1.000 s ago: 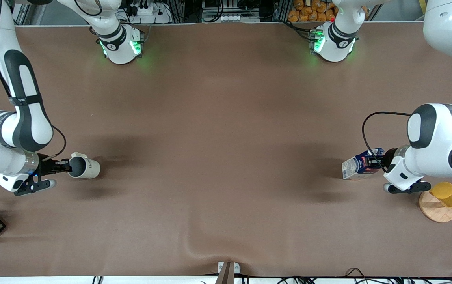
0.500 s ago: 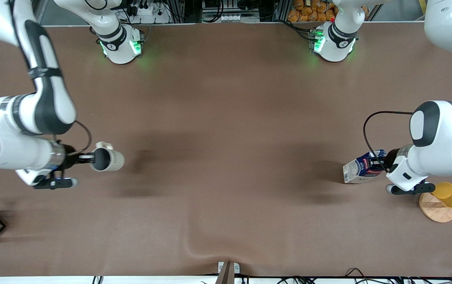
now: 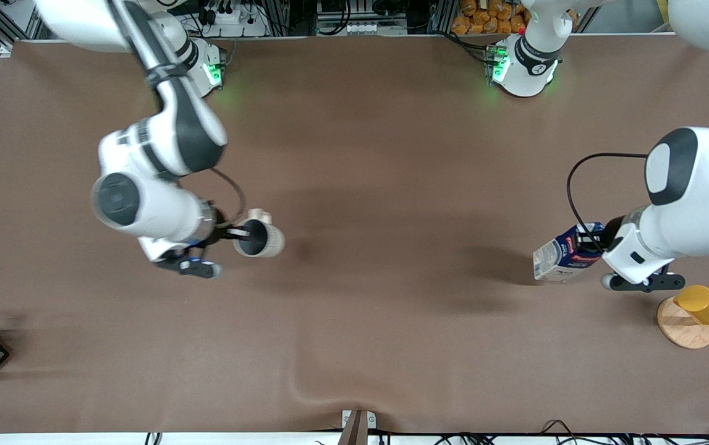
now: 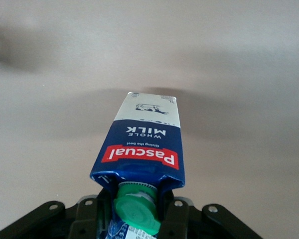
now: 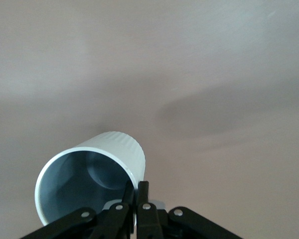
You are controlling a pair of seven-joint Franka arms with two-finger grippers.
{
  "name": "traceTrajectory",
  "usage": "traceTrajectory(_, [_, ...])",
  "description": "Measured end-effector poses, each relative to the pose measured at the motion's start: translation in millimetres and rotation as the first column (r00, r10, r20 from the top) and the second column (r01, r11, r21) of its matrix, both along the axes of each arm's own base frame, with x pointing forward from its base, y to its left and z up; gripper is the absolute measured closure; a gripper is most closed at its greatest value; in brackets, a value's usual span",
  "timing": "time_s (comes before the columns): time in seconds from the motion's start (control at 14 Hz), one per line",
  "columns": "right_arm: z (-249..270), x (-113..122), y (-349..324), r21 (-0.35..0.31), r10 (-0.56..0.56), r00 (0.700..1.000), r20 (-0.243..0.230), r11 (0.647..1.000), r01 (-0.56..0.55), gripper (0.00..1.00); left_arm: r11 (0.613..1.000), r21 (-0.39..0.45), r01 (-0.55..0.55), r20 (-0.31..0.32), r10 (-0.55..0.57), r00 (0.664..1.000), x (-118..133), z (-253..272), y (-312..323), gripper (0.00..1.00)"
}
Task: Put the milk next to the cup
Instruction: 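Carry the mug with the right gripper toward the carton held by the left gripper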
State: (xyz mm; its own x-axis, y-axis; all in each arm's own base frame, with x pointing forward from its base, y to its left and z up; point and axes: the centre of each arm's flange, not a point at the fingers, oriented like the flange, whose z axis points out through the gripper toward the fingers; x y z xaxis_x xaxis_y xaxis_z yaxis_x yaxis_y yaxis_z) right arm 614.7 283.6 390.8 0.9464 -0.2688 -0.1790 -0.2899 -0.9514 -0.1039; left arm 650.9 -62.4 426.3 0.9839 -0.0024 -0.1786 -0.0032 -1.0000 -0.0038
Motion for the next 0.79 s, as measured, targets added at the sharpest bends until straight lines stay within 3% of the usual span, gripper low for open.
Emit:
traceTrajectory(0.36, [-30, -39, 141, 0.012, -0.155, 0.987, 0.047, 0.988, 0.155, 0.97, 0.999, -0.010, 0.038, 0.002, -0.038, 0.999, -12, 22, -35, 0.62])
traceTrajectory(0.79, [-81, -55, 216, 0.078, -0.235, 0.966, 0.105, 0.971, 0.228, 0.97, 1.000, -0.015, 0.027, -0.008, -0.028, 1.000, -22, 28, -70, 0.62])
